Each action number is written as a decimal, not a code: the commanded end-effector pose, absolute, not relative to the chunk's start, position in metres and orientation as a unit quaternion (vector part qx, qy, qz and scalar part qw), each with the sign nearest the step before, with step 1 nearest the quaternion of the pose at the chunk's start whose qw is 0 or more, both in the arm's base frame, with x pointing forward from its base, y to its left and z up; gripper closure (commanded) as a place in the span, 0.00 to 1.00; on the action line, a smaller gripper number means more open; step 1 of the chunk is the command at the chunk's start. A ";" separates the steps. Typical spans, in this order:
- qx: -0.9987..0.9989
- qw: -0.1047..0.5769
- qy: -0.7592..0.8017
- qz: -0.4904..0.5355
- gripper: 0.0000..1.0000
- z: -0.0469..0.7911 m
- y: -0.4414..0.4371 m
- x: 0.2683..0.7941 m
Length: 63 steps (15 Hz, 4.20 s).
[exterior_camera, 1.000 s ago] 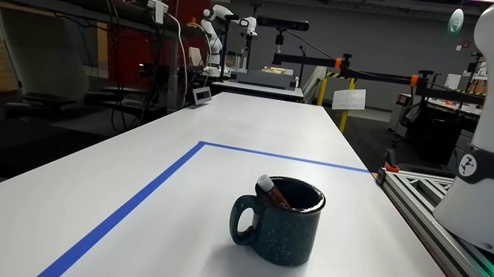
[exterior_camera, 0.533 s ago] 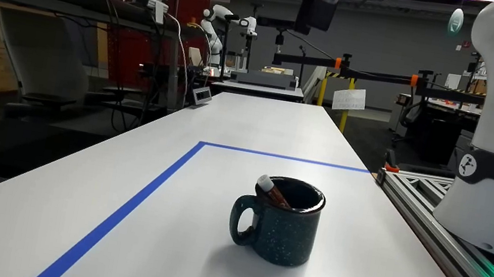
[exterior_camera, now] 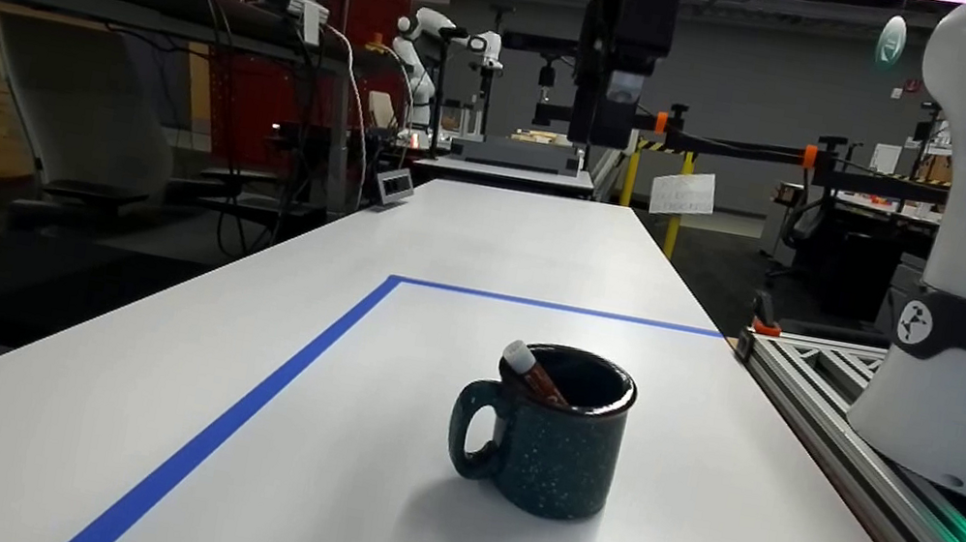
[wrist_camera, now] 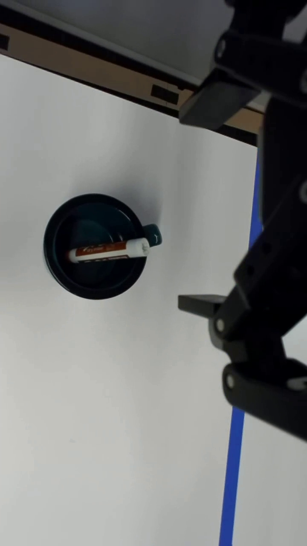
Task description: Take the marker out of the mug.
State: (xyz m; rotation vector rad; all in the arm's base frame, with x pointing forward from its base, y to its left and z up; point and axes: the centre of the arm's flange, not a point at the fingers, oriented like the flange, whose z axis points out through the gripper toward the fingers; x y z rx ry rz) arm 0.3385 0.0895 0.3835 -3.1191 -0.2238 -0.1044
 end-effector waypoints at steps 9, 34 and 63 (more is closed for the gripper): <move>-0.996 0.003 -0.085 -0.002 0.00 0.336 0.092 0.354; -0.996 -0.034 -0.082 0.019 0.00 0.254 0.097 0.377; -0.992 -0.023 -0.124 0.013 0.95 0.284 0.109 0.367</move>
